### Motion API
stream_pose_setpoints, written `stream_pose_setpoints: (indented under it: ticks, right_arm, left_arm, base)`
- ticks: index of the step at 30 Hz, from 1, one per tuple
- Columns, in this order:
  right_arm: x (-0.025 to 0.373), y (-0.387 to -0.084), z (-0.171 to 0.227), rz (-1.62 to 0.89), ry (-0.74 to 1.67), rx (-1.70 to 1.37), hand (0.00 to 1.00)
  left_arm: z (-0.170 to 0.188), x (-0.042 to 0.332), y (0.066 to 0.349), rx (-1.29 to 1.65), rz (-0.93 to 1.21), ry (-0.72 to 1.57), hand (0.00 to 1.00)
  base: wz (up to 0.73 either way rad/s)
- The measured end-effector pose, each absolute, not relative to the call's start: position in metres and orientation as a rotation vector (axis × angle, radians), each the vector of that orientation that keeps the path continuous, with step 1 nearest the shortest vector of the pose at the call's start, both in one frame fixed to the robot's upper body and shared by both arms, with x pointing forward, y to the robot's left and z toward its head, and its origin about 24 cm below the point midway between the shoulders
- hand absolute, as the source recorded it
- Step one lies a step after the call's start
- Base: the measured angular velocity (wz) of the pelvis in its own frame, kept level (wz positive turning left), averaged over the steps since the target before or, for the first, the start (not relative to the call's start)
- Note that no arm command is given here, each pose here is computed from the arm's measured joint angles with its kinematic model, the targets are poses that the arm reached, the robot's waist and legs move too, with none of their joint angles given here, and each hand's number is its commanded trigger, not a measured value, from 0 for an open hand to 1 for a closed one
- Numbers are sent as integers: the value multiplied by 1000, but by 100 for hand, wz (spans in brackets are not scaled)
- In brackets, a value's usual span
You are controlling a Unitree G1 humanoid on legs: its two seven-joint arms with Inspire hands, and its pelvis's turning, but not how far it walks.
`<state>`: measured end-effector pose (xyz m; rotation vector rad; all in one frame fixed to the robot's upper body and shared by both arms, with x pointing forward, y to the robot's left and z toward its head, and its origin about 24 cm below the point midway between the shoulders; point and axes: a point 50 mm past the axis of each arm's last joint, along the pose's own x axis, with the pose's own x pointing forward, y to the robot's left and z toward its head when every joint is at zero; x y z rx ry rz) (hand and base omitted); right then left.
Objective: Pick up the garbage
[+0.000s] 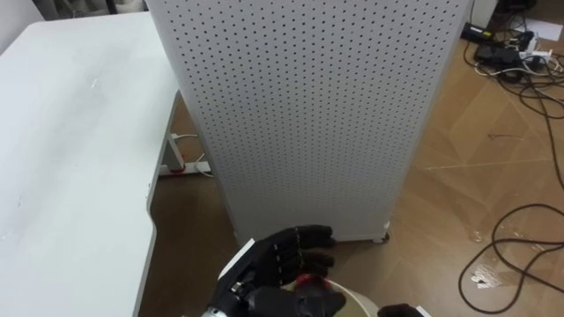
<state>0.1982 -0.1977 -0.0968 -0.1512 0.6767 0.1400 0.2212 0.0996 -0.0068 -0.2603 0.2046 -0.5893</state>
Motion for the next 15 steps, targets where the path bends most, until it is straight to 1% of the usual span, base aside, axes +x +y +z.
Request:
stream_pose_setpoints:
  ticks: [4,6,15]
  right_arm:
    - [196,-194,-99,150,695,-156,100]
    - [196,-199,-99,136,697,-172,100]
    - [196,-200,-98,140,696,-172,100]
  left_arm:
    - [-7,218,93,-273,-627,209,0]
    - [-8,217,90,-273,-643,214,0]
    - [-6,216,90,-309,-669,206,0]
  base:
    - [0]
    - [0]
    - [0]
